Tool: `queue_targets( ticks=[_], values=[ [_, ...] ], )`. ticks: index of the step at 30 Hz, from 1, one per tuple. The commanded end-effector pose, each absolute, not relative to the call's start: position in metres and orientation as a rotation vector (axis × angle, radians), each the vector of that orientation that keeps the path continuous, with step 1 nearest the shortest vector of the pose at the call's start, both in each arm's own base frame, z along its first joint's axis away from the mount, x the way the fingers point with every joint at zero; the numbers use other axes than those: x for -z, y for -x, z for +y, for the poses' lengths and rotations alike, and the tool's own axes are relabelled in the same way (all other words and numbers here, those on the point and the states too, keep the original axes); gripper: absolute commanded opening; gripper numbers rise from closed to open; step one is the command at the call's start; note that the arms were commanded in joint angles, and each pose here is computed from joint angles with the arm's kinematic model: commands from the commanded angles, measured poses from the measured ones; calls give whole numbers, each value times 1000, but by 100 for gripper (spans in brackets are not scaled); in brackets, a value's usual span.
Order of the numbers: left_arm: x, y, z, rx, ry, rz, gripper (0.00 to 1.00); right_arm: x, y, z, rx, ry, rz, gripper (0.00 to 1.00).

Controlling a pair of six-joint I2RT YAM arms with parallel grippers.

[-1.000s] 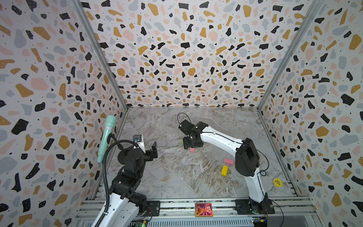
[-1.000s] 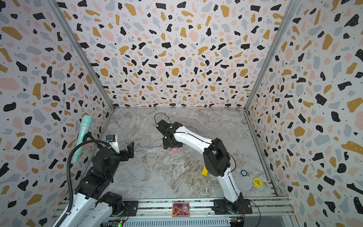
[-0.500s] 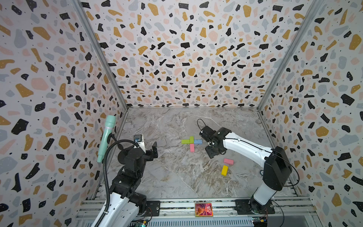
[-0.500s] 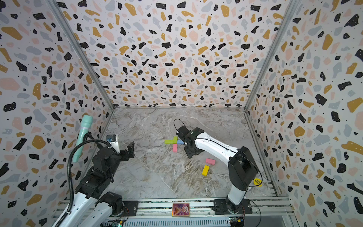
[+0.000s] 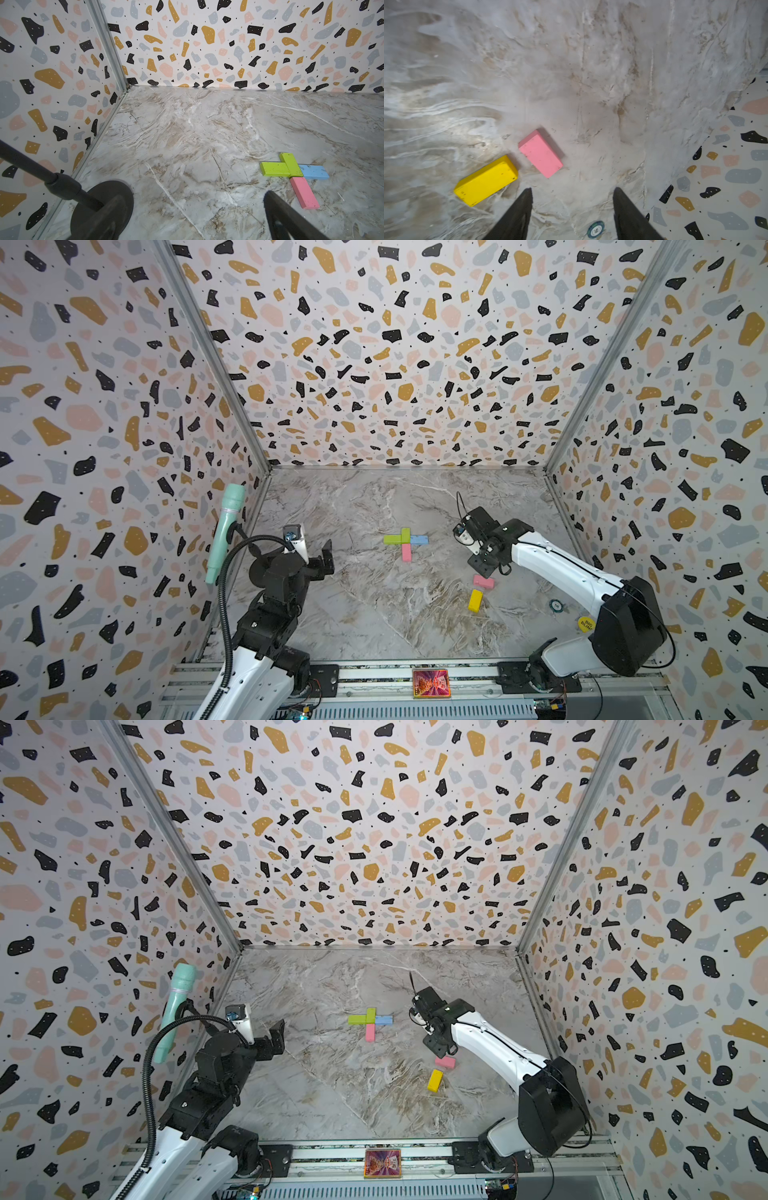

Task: Assemble the letter t with building blocks
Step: Pick up the building block from the center of the board.

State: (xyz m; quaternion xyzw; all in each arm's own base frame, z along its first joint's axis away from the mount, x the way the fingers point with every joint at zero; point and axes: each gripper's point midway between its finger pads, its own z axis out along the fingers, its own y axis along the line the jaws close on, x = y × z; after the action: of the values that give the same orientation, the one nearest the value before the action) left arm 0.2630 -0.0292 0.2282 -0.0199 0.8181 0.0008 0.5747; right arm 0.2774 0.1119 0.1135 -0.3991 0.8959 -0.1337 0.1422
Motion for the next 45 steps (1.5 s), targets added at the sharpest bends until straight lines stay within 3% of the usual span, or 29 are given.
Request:
queue_targets(
  ticks=[1,10,45],
  values=[
    [-234,-266,-33,11,32,1891,99,-103,-270,103,381,1353,2515,60],
    [-232,-266,-32,1,36,1899,99,-66,-257,115,123,1476,2555,57],
    [-230,-266,-30,-5,47,1906,99,-19,-254,113,54,1442,2704,39]
  ],
)
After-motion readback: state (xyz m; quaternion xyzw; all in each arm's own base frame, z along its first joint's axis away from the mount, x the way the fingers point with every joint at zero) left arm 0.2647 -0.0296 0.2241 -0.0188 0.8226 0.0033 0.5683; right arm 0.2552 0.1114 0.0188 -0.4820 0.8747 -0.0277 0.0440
